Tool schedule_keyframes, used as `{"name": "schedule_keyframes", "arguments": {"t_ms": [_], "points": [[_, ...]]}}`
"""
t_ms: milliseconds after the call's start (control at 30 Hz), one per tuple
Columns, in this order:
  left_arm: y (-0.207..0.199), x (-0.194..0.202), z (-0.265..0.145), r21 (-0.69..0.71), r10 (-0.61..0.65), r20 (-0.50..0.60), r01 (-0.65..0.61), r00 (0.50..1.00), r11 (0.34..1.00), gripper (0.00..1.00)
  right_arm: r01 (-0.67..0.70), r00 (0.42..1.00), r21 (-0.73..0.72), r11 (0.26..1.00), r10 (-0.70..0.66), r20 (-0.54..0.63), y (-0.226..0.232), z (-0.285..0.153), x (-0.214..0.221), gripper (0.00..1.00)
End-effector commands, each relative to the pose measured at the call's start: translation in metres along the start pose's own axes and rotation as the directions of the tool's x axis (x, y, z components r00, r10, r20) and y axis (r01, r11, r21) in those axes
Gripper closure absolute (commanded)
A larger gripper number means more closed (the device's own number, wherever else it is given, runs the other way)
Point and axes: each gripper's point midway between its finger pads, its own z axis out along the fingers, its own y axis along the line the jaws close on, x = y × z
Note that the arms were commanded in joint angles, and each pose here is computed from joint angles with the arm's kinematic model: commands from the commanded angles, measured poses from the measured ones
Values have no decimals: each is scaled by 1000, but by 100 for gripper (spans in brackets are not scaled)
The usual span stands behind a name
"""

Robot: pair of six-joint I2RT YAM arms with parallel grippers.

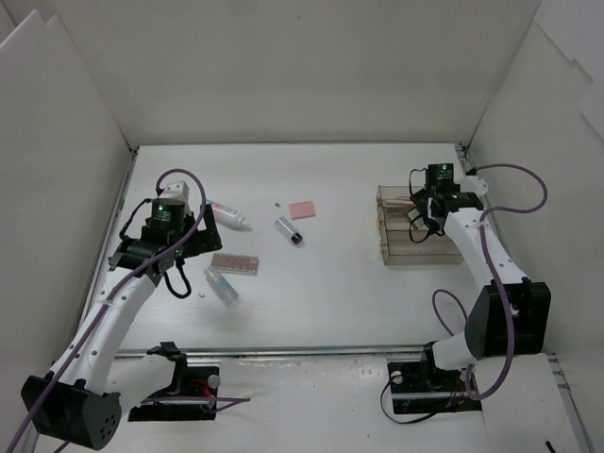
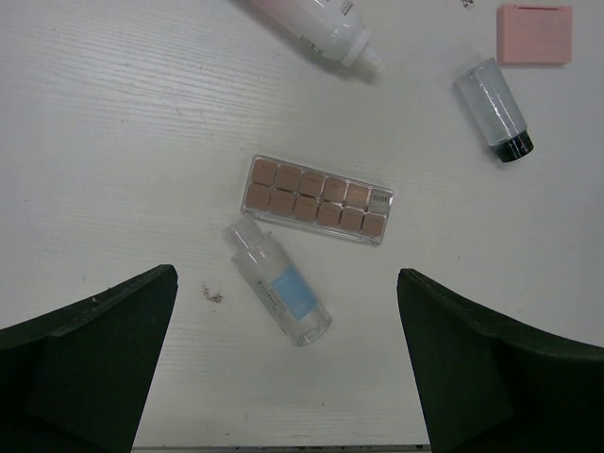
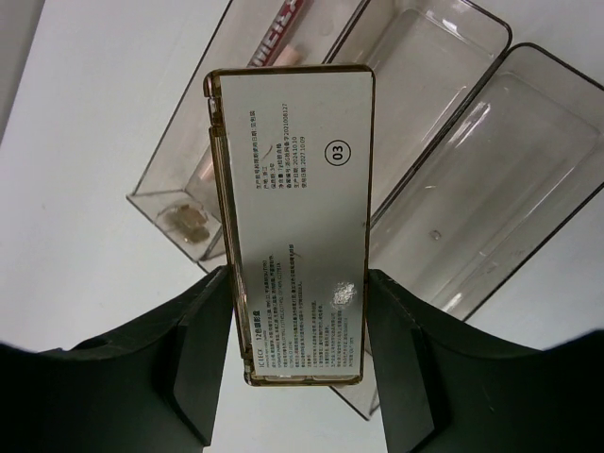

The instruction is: Organize the makeup

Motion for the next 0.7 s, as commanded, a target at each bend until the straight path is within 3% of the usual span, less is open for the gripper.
{"name": "schedule_keyframes", "arguments": {"t_ms": [0,167,467,667], "points": [[-8,-25,-9,27,-3,91,0,996,1000,3,-208,973,6,978,206,105,13,11,-31,85],[-5,-24,-10,14,-2,91,1,996,1000,3,-340,935,53,939,332,127,7,30,-28,85],[-2,-23,-11,-3,7,88,-7,996,1000,3,-453,884,76,888,437,164,12,48,-31,79],[1,-23,-12,-17,12,89,-11,996,1000,3,-476,876,95,874,462,138,13,59,-22,68]]}}
